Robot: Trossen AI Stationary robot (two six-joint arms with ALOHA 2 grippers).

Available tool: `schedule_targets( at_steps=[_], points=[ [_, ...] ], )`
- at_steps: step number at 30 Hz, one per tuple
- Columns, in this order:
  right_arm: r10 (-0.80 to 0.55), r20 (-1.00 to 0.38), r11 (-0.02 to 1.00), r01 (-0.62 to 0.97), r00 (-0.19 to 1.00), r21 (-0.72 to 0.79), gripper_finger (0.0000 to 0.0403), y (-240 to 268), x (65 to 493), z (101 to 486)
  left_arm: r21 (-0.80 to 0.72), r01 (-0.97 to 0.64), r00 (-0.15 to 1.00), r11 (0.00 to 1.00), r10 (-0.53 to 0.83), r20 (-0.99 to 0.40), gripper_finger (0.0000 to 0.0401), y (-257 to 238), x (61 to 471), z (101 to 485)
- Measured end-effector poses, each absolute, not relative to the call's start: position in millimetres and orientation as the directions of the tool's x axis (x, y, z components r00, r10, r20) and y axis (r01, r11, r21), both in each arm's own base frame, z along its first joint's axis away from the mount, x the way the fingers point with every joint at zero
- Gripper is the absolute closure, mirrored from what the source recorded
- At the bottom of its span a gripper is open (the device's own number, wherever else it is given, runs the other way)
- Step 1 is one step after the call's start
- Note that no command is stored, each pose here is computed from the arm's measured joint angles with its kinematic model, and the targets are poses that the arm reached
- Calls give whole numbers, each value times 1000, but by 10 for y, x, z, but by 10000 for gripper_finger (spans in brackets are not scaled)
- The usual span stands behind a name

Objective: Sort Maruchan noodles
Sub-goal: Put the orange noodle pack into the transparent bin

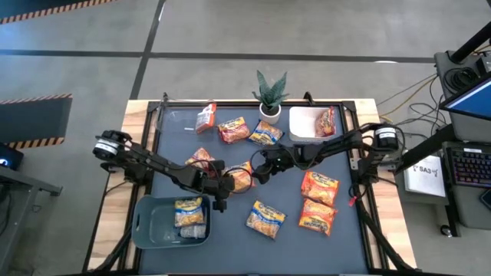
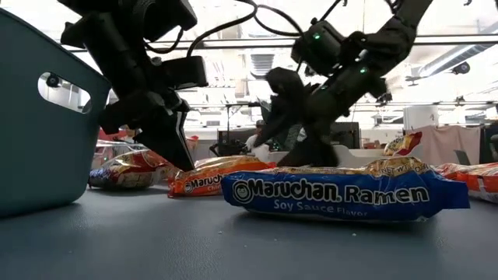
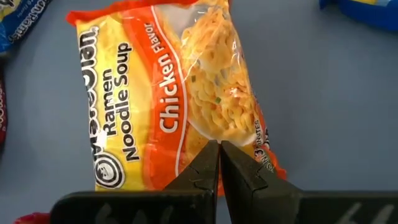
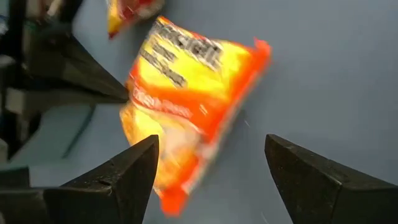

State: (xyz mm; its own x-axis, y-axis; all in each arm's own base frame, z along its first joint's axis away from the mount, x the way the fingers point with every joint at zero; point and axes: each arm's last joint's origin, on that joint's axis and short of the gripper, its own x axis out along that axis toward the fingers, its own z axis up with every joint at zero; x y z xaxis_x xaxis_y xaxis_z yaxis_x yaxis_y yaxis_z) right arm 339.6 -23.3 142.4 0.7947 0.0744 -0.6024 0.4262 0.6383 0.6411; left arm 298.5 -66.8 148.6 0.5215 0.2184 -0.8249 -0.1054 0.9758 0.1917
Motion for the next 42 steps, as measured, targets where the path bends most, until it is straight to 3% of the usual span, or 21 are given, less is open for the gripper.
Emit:
schedule_targets(
  at_steps=[18,34,42],
  points=[
    [93,-469,658,299,879,691,123,-248,3710,1196,178,-130,507,975,220,-833,401,-664,2965,1451],
    [90,-439,678,268,894,685,260,-253,3757,1239,165,-135,527,977,212,-823,401,-670,2988,1453],
    [93,-438,702,253,894,666,272,-252,3756,1243,169,-129,549,977,212,-808,401,-671,2995,1548]
  ],
)
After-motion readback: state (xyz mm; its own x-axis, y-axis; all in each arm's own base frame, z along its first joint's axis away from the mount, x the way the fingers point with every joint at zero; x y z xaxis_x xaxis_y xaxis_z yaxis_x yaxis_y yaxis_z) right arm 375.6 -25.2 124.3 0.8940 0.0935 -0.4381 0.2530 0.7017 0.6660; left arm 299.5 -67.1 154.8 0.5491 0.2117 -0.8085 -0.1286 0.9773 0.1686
